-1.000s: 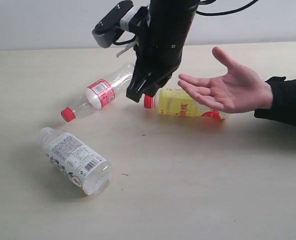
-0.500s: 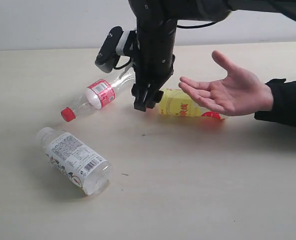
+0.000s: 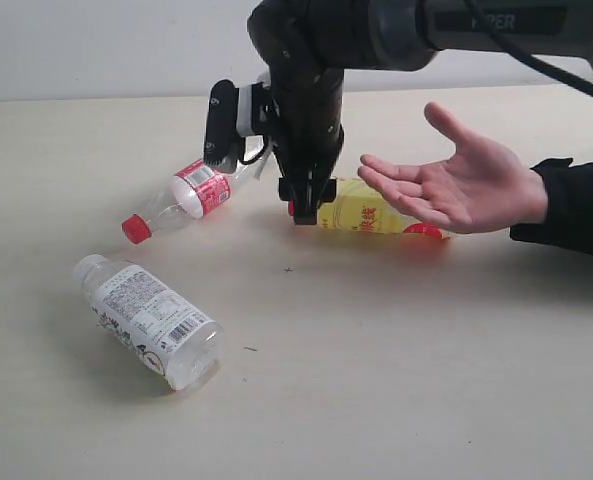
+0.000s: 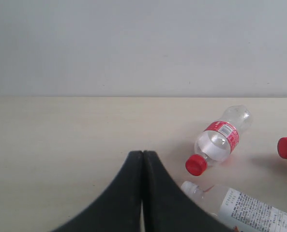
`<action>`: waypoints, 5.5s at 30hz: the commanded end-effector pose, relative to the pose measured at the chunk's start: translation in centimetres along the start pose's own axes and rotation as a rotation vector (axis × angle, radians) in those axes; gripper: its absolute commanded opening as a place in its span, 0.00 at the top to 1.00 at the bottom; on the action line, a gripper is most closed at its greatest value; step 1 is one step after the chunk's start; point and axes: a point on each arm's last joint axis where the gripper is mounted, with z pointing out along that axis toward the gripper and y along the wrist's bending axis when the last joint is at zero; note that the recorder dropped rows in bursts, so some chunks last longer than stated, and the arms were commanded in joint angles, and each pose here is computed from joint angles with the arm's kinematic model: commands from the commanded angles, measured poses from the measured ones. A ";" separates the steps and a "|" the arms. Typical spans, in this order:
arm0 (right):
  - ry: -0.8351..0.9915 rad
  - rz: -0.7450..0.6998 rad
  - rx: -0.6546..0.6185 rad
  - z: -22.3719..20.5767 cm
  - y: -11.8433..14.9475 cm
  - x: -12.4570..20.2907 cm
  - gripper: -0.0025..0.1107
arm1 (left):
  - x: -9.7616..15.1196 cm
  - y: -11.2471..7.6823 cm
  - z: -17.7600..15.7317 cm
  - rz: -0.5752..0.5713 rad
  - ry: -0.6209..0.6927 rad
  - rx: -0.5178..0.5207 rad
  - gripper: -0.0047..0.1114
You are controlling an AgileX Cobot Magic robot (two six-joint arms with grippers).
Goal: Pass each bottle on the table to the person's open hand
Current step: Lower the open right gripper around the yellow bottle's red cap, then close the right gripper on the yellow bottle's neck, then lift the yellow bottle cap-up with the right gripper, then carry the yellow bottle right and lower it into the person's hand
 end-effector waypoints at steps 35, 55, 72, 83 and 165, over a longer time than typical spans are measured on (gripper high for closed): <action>0.116 -0.037 0.110 4.8 -0.1 -0.1 0.34 | 0.1 0.0 0.0 0.002 -0.005 0.000 0.96; 0.191 0.007 0.188 7.5 0.0 0.2 0.30 | 0.1 0.0 0.0 0.002 -0.005 0.000 0.96; 0.158 0.021 0.208 6.0 -0.6 0.0 0.98 | 0.1 0.0 0.0 0.002 -0.005 0.000 0.96; 0.013 0.115 0.230 2.0 -1.7 -0.5 0.98 | 0.1 0.0 0.0 0.002 -0.005 0.000 0.96; -0.152 1.105 -0.103 -18.5 -0.7 13.2 0.98 | 0.1 0.0 0.0 0.002 -0.005 0.000 0.96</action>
